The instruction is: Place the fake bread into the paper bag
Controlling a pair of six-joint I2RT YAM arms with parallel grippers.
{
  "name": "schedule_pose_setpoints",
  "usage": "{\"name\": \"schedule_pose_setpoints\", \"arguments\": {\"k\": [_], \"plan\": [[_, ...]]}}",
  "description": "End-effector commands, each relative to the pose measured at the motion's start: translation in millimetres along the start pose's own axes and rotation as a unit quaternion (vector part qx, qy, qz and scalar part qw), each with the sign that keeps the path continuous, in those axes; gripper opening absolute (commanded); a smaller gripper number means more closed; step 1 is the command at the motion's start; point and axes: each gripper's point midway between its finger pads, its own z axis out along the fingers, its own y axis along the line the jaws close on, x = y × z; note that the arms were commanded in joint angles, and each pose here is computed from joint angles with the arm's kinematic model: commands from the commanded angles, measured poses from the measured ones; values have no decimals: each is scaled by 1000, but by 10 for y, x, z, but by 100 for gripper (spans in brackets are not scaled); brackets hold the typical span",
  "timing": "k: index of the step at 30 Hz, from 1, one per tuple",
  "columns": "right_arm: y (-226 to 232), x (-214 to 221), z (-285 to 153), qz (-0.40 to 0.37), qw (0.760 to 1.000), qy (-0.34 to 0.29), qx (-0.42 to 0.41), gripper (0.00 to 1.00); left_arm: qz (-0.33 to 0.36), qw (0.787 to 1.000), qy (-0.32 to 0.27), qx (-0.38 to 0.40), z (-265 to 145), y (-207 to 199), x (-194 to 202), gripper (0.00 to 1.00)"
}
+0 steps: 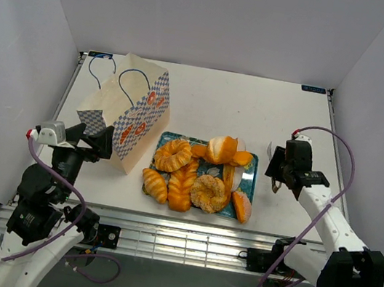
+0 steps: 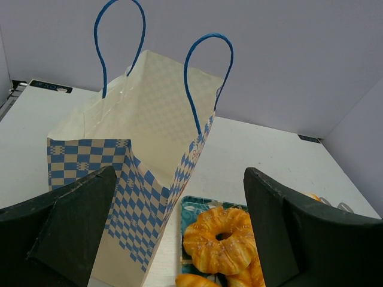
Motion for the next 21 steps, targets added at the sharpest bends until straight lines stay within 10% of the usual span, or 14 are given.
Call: {"name": "schedule_pose_setpoints", "arguments": {"k": [1,21], "plan": [[51,-205,-268,-17,999,-21,-22,58,4,1000,2,-4,-11,25,24,98],[398,-732,-1505,-73,983,-69,-156,60,2,1000,-1,14,-15,-36,25,98]]}}
